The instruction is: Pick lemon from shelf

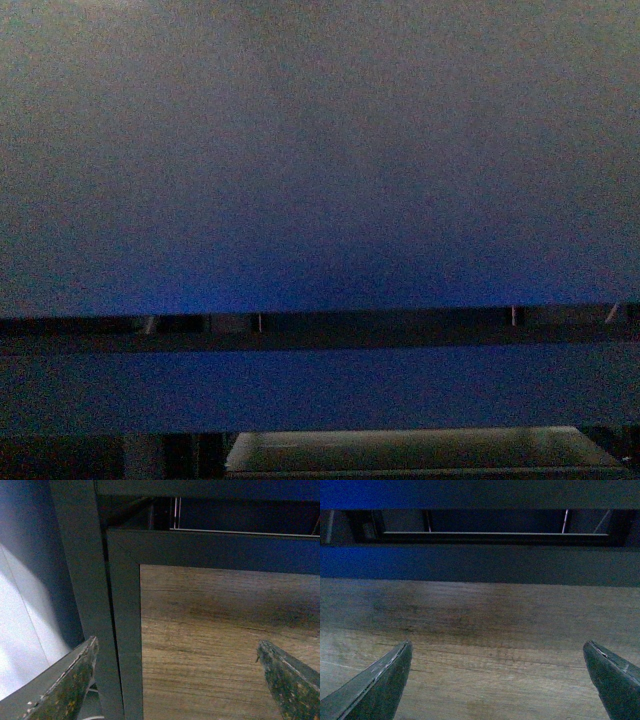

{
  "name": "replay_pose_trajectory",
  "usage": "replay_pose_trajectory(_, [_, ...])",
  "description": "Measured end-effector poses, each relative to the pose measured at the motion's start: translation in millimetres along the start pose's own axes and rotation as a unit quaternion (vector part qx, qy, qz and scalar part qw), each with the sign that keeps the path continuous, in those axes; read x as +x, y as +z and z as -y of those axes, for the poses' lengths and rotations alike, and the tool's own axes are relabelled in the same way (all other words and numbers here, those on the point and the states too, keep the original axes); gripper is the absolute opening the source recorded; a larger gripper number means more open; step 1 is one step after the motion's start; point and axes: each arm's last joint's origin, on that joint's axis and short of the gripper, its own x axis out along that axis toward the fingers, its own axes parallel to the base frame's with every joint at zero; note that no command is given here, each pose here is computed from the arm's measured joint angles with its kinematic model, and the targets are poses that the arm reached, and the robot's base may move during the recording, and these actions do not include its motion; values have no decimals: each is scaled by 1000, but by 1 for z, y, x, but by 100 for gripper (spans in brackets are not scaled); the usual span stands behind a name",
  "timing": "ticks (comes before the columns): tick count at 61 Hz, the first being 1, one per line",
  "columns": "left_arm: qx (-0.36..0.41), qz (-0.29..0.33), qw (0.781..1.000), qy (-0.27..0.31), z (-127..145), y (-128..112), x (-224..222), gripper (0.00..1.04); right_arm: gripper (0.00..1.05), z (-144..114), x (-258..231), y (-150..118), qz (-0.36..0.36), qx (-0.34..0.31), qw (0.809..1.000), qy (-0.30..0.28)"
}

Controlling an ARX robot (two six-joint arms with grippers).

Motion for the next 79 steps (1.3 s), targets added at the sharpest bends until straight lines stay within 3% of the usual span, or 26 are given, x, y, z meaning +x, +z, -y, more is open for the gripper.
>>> replay_pose_trajectory(79, [0, 0, 1000, 0, 0, 0, 0, 97, 102, 0, 0, 0, 0, 0, 1000, 0])
